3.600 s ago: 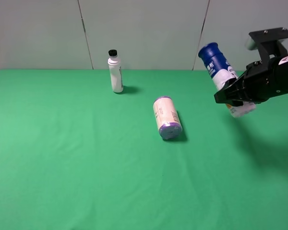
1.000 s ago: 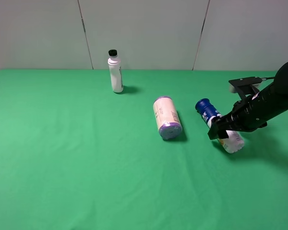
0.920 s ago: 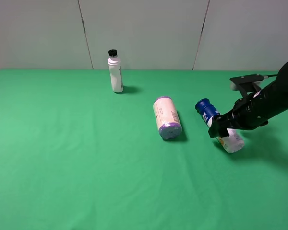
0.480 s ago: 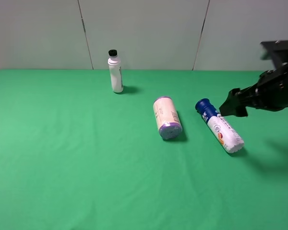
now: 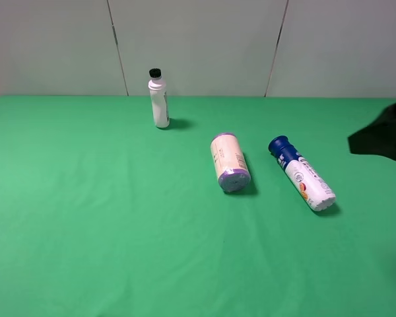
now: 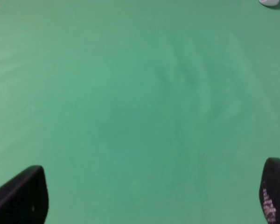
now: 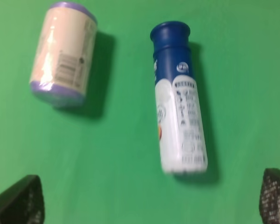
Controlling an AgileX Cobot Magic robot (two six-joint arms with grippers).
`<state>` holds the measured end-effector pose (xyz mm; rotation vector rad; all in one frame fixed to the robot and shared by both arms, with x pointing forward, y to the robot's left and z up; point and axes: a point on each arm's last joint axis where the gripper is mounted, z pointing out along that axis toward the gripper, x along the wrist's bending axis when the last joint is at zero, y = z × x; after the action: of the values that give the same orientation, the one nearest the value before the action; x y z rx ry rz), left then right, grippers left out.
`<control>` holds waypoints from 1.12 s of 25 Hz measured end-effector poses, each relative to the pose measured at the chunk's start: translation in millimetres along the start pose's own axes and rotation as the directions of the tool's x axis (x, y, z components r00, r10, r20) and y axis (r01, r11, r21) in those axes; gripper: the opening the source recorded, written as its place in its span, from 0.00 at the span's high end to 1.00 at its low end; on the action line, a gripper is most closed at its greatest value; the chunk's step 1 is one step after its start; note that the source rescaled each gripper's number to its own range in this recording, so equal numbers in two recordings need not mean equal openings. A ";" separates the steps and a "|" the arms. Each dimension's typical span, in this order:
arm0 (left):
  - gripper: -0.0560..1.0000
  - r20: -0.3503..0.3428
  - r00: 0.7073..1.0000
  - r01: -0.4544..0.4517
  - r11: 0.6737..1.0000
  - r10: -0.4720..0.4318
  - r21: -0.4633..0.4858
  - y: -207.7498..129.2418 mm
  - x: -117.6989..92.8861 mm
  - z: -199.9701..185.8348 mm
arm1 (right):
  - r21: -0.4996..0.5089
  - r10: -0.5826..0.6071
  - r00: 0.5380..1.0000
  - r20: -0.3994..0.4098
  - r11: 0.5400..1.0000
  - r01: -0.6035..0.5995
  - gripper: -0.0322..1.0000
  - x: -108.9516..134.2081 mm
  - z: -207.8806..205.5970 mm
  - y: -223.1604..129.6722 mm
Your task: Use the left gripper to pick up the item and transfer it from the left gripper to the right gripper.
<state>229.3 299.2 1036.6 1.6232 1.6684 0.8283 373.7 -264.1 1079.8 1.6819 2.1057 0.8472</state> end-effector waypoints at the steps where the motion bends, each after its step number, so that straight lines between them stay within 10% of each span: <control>1: 0.19 0.000 1.000 0.000 1.000 0.000 0.000 0.0 0.0 0.0 | -0.004 0.005 1.000 0.004 1.000 -0.004 0.00 1.1 -8.1 -5.3; 10: 0.19 0.000 1.000 0.000 1.000 0.000 0.000 0.0 0.0 0.0 | -0.168 0.103 0.984 0.148 0.983 -0.078 0.00 -2.2 -67.5 -55.5; 28: 0.19 0.000 1.000 0.000 1.000 0.000 0.001 -0.1 0.0 0.0 | -0.405 0.070 0.984 0.162 0.914 0.001 0.00 -2.5 -67.5 -121.4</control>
<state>229.3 299.2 1036.6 1.6238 1.6690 0.8276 241.5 -299.6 1056.5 1.5122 1.6508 1.0241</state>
